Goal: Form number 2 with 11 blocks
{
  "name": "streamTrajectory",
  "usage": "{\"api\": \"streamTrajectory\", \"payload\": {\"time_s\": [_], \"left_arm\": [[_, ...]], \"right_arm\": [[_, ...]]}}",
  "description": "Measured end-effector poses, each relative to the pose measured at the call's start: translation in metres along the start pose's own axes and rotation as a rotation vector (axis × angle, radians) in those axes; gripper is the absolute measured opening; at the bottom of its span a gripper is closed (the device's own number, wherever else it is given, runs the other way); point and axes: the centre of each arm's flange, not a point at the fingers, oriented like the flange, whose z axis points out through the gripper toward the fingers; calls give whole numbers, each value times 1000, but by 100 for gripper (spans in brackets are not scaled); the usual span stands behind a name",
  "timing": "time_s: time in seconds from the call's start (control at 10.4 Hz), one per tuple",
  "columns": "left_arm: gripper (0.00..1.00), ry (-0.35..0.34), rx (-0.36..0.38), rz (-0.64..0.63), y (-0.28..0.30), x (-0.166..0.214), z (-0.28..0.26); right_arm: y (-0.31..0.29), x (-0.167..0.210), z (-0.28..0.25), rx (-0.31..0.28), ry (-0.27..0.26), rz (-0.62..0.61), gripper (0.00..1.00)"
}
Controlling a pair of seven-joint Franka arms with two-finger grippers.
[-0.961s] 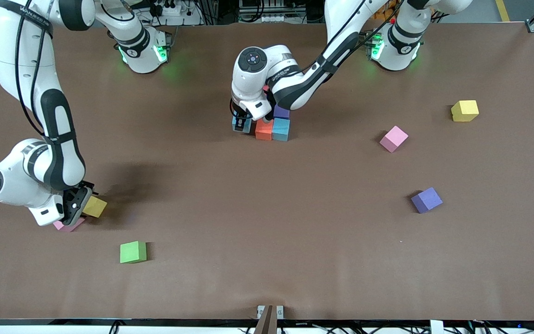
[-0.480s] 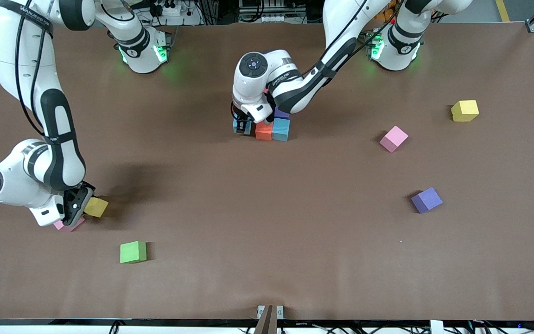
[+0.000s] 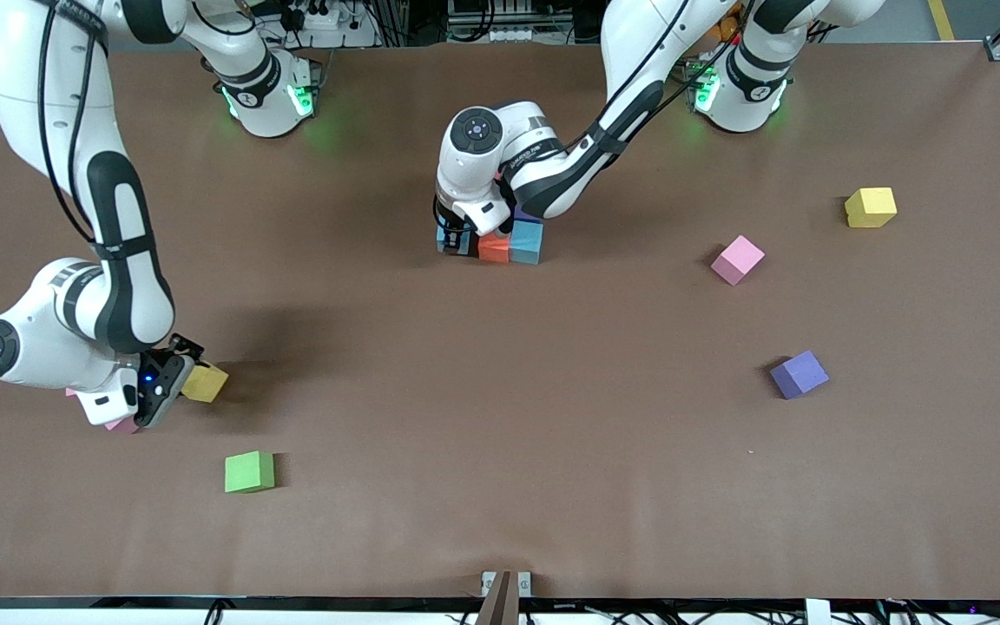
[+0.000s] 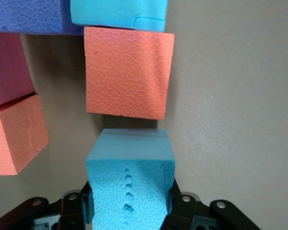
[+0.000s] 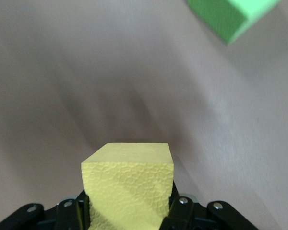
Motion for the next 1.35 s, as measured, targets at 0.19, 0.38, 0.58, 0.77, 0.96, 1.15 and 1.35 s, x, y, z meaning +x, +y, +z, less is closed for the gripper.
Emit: {"api": "streamTrajectory", "payload": {"time_s": [0.19, 0.38, 0.58, 0.77, 0.96, 1.15, 1.35], "left_arm": [[57, 4, 3, -5, 1, 2, 3], [57, 8, 6, -7, 1, 4, 6], [57, 13, 12, -10, 1, 6, 12], [57, 16, 14, -11, 1, 7, 13], [57, 20, 16, -15, 3, 10, 15], [57, 27, 13, -8, 3, 12, 17], [57, 37, 4, 10, 2, 13, 19]], "right_arm": [[-28, 39, -11, 17, 3, 82, 56], [-52, 70, -19, 27, 3, 148, 56], [-75, 96, -31, 32, 6, 208, 56], [-96, 116, -44, 22, 6, 263, 56], [-127, 145, -50, 19, -13, 357, 56], [-172, 179, -50, 1, -57, 466, 56], [-207, 205, -49, -30, -77, 587, 56]]}}
